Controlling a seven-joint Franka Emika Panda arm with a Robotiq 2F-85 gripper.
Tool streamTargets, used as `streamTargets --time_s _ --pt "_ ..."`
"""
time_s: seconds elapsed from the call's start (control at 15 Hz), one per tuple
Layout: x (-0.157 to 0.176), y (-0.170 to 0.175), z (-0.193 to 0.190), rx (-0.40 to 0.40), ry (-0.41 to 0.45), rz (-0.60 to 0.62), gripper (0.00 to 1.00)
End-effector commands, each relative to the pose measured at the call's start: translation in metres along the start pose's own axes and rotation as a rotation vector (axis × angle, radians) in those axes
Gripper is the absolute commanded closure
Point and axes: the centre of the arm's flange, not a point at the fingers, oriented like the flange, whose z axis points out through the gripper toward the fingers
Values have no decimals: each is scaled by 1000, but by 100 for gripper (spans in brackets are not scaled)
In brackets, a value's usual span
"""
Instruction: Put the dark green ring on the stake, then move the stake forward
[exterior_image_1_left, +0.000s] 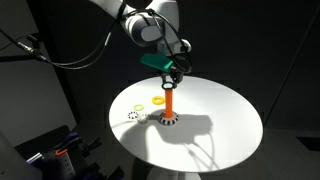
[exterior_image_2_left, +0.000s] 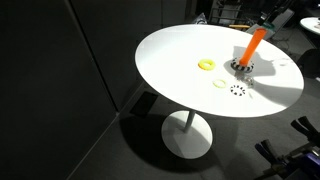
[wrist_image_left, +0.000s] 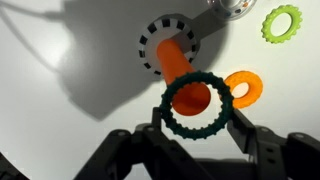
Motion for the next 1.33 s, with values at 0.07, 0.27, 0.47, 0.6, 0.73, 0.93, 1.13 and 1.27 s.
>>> streamTargets --time_s 0.07,0.27,0.47,0.6,0.73,0.93,1.13,1.27 --pt "23 3 3 7 -34 29 58" --pt "25 2 5 19 -86 21 58" --pt "27 1 6 25 -101 22 58" --pt "28 1 7 23 -98 22 58" --pt "29 0 9 20 -94 22 58" --pt "30 -1 13 17 -99 23 58" --pt "31 -1 15 12 -106 23 58" --pt "31 -2 15 3 -108 21 58"
